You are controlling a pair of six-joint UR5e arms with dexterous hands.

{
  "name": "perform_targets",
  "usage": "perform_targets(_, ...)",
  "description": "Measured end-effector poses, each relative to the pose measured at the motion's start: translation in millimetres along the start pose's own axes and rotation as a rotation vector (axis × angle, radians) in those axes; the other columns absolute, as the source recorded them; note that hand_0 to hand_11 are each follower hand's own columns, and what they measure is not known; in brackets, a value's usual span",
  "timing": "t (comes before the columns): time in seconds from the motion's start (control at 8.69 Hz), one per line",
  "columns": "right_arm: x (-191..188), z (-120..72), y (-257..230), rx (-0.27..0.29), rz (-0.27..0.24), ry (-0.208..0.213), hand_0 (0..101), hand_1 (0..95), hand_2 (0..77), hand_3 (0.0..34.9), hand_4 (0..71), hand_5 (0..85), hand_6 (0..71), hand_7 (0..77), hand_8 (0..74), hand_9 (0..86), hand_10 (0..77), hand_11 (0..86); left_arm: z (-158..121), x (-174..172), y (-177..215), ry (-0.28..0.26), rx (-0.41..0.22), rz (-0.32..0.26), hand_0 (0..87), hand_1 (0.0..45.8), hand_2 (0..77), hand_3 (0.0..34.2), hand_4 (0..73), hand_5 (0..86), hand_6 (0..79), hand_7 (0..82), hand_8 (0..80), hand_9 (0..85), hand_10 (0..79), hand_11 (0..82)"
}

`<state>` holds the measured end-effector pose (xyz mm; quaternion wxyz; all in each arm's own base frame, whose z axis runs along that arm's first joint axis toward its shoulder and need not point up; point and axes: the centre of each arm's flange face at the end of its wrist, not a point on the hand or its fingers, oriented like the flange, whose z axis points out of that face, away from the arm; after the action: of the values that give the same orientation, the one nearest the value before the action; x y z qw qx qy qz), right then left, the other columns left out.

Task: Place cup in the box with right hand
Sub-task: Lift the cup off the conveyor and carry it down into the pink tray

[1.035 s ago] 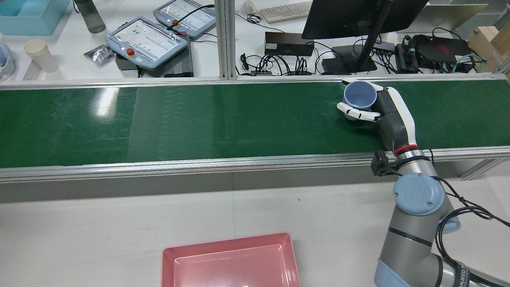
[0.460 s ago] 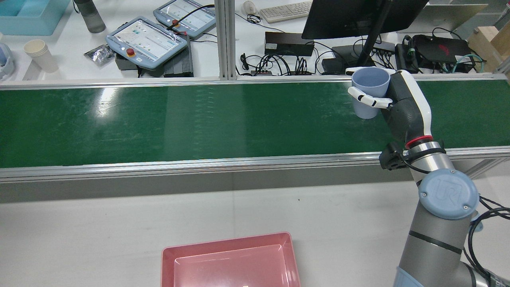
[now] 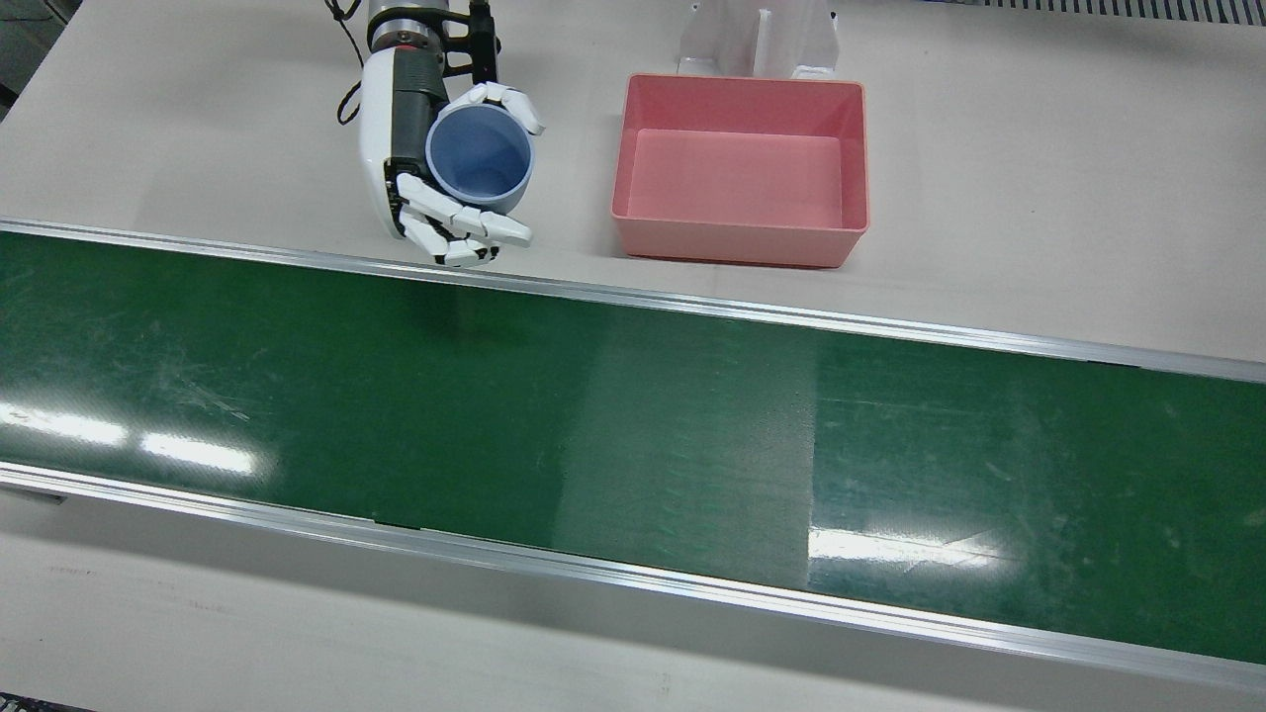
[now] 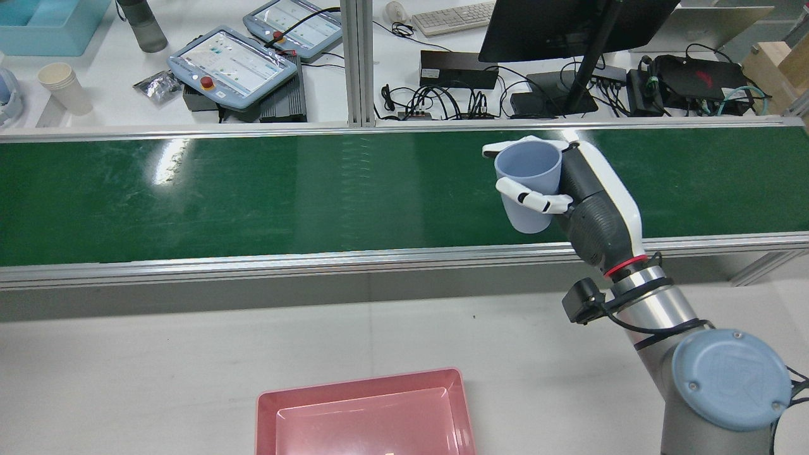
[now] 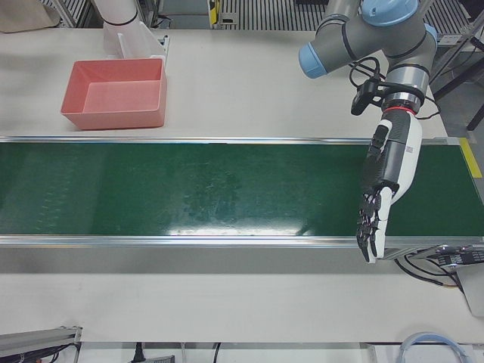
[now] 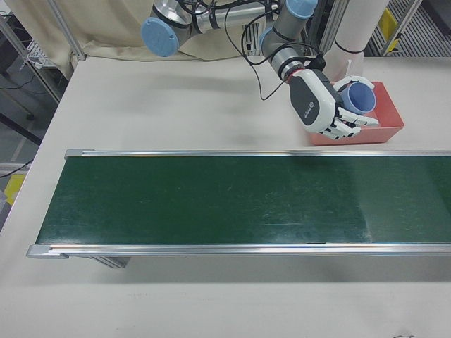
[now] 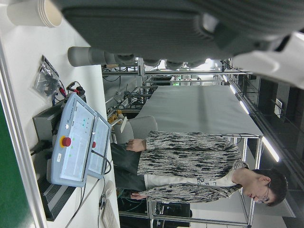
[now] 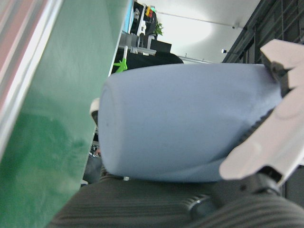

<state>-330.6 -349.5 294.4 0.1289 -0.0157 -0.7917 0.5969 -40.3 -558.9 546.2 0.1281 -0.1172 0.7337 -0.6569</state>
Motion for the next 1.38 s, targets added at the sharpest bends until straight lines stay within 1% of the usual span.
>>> perform_targets(0.12, 24.7, -14.5, 14.7, -0.021, 0.002, 0.058, 33, 5.4, 39.8, 0.2, 32.2, 9.8, 39.3, 67.1, 56.2, 54.0, 48.0, 62.7, -0.2, -0.1, -0.4, 0.0, 0.001, 0.0, 0.0, 0.5, 1.1, 0.0, 1.1, 0.0, 0.5, 0.0, 0.0, 0.0, 0.0, 0.0)
perform_targets(0.35, 75.5, -52.5, 43.0, -0.066, -0.012, 0.183, 33, 4.4, 40.4, 0.0, 32.2, 11.5, 39.3, 67.6, 57.8, 54.0, 48.5, 63.3, -0.2, -0.1, -0.4, 0.0, 0.001, 0.0, 0.0, 0.5, 1.1, 0.0, 1.1, 0.0, 0.0, 0.0, 0.0, 0.0, 0.0, 0.0)
perform_targets(0.46, 95.1, -69.2, 55.5, -0.094, -0.022, 0.225, 33, 4.4, 40.4, 0.0, 32.2, 11.5, 39.3, 67.6, 57.8, 54.0, 48.5, 63.3, -0.1, 0.0, -0.3, 0.0, 0.001, 0.0, 0.0, 0.5, 1.1, 0.0, 1.1, 0.5, 0.0, 0.0, 0.0, 0.0, 0.0, 0.0)
perform_targets(0.58, 111.4, -83.7, 64.6, -0.124, -0.031, 0.253, 33, 4.4, 40.4, 0.0, 32.2, 11.5, 39.3, 67.6, 58.4, 54.0, 48.5, 63.3, 0.0, 0.0, -0.2, 0.0, 0.0, 0.0, 0.0, 0.5, 1.1, 0.0, 1.1, 0.5, 0.0, 0.0, 0.0, 0.0, 0.0, 0.0)
perform_targets(0.69, 124.0, -95.7, 69.9, -0.147, -0.035, 0.267, 33, 4.4, 40.4, 0.0, 32.2, 11.5, 38.7, 68.7, 58.4, 54.0, 48.5, 63.3, -0.1, 0.0, -0.4, 0.0, 0.001, 0.0, 0.0, 0.5, 1.1, 0.0, 1.1, 0.5, 0.0, 0.0, 0.0, 0.0, 0.0, 0.0)
perform_targets(0.81, 136.4, -107.2, 72.3, -0.168, -0.024, 0.276, 33, 4.4, 40.4, 0.0, 32.2, 11.5, 33.8, 73.1, 58.4, 54.0, 50.7, 63.3, -0.3, -0.1, -0.6, 0.0, 0.001, 0.0, 0.0, 0.5, 1.1, 0.0, 1.1, 0.5, 0.0, 0.0, 0.0, 0.0, 0.0, 0.0)
perform_targets(0.92, 150.5, -113.9, 70.9, -0.182, 0.004, 0.273, 33, 4.9, 39.3, 0.0, 28.4, 3.8, 8.2, 58.4, 58.4, 54.0, 42.5, 54.0, -0.2, -0.1, -0.4, 0.0, 0.001, 0.0, 0.0, 0.5, 1.1, 0.0, 1.1, 0.5, 0.0, 0.0, 0.0, 0.0, 0.0, 0.0)
perform_targets(1.04, 168.4, -117.6, 67.7, -0.193, 0.044, 0.261, 26, 6.0, 37.6, 0.0, 20.2, 0.5, 8.2, 58.4, 58.4, 54.0, 31.1, 44.2, -0.1, -0.1, -0.1, 0.0, 0.0, 0.0, 0.0, 0.5, 1.1, 0.0, 1.1, 0.0, 0.5, 0.0, 0.0, 0.0, 0.0, 0.0)
perform_targets(1.15, 183.4, -119.6, 65.1, -0.203, 0.082, 0.248, 26, 6.0, 37.6, 0.0, 20.2, 0.5, 8.2, 58.4, 58.4, 54.0, 31.1, 44.2, 0.0, 0.0, 0.5, 0.0, -0.001, 0.0, 0.0, 0.5, 1.1, 0.0, 1.1, 0.5, 0.0, 0.0, 0.0, 0.0, 0.0, 0.0)
perform_targets(1.27, 192.6, -120.9, 63.8, -0.21, 0.107, 0.239, 10, 0.5, 36.5, 0.0, 5.4, 0.5, 0.5, 28.4, 58.4, 54.0, 18.5, 32.7, 0.1, 0.0, 0.9, 0.0, -0.001, 0.0, 0.0, 0.5, 1.1, 0.0, 1.1, 0.5, 0.0, 0.5, 0.0, 0.0, 0.0, 0.0)
perform_targets(1.38, 196.2, -121.1, 63.4, -0.215, 0.114, 0.233, 0, 7.1, 18.5, 0.0, 0.0, 0.5, 0.5, 9.8, 58.4, 54.0, 2.7, 20.2, -0.1, 0.0, 0.8, 0.0, -0.001, 0.0, 0.0, 0.5, 1.1, 0.0, 1.1, 0.5, 0.0, 0.5, 0.0, 0.0, 0.0, 0.0)
